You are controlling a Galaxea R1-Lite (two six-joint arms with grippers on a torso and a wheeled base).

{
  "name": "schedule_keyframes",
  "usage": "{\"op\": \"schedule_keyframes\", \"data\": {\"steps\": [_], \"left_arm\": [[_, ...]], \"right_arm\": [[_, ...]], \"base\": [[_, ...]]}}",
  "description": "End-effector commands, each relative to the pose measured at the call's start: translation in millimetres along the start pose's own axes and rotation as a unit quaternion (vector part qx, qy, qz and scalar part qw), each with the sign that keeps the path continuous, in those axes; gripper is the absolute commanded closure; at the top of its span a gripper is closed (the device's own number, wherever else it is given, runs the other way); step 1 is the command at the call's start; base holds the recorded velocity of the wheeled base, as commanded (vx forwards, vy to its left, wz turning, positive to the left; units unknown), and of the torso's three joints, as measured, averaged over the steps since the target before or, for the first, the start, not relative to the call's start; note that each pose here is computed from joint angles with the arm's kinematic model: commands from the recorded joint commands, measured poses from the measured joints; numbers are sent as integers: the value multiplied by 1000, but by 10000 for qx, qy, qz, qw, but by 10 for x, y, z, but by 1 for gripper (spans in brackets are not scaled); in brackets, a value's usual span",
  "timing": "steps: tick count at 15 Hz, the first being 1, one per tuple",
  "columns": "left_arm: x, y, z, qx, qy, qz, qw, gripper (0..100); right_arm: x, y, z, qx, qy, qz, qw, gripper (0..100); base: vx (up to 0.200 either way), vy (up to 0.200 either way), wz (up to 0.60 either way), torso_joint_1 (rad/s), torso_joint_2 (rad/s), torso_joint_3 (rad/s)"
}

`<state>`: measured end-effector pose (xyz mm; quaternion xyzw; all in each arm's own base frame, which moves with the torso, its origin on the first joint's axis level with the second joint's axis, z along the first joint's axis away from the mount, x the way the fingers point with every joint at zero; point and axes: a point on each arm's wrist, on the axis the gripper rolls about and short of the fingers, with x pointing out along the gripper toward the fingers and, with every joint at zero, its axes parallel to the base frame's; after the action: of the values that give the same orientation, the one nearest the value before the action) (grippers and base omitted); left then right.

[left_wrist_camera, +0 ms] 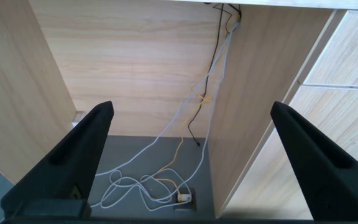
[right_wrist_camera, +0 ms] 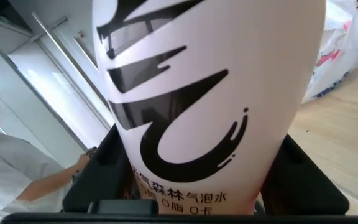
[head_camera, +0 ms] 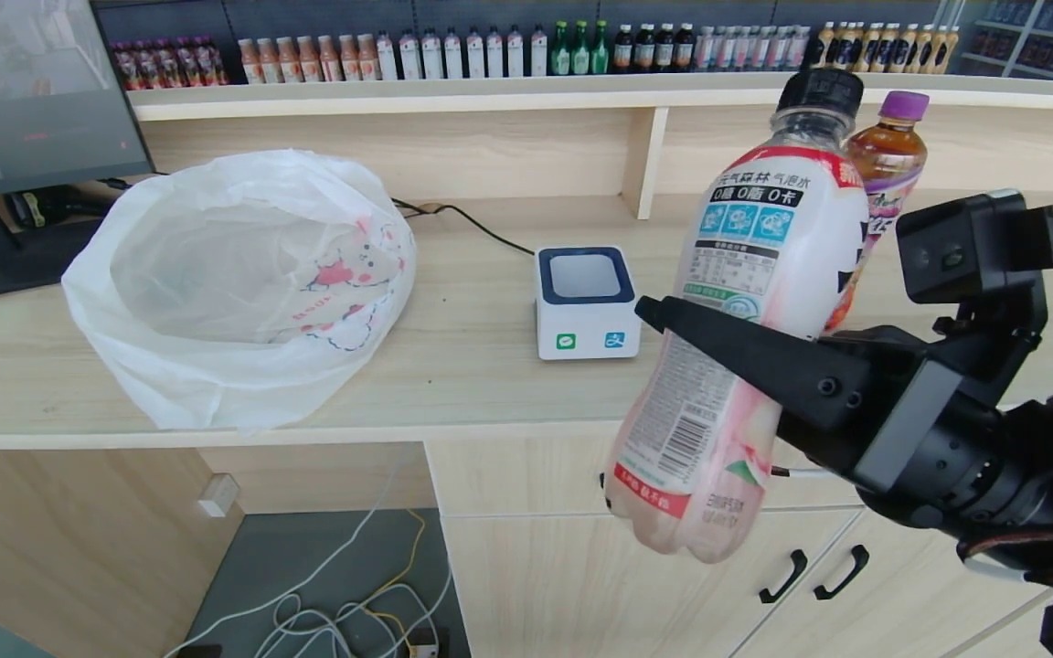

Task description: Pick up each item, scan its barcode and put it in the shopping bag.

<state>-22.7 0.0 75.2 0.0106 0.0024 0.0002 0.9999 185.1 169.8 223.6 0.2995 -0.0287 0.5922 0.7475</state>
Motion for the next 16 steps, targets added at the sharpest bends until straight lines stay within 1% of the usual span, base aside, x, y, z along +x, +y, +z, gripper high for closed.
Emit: {"op": "schedule_keyframes", "data": {"steps": [1,2,6,10,16], "left_arm": [[0,0,0,1,-2,-2,10000,0],[0,0,0,1,-2,-2,10000,0],[0,0,0,1,-2,-2,10000,0],[0,0,0,1,-1,6,10000,0],[0,0,0,1,-2,-2,10000,0]], "right_arm": [[42,-94,-109,117,151,-85,9998,100],[79,5,-107,516,145,107,9985,100],[135,87,-103,667,137,301,9972,100],[263,168,-20,873,-5,592,9944,100],[294,209,-24,916,0,691,9934,100]], "base": [[0,0,0,0,0,0],[0,0,0,0,0,0],[0,0,0,0,0,0],[0,0,0,0,0,0],[0,0,0,0,0,0]]}}
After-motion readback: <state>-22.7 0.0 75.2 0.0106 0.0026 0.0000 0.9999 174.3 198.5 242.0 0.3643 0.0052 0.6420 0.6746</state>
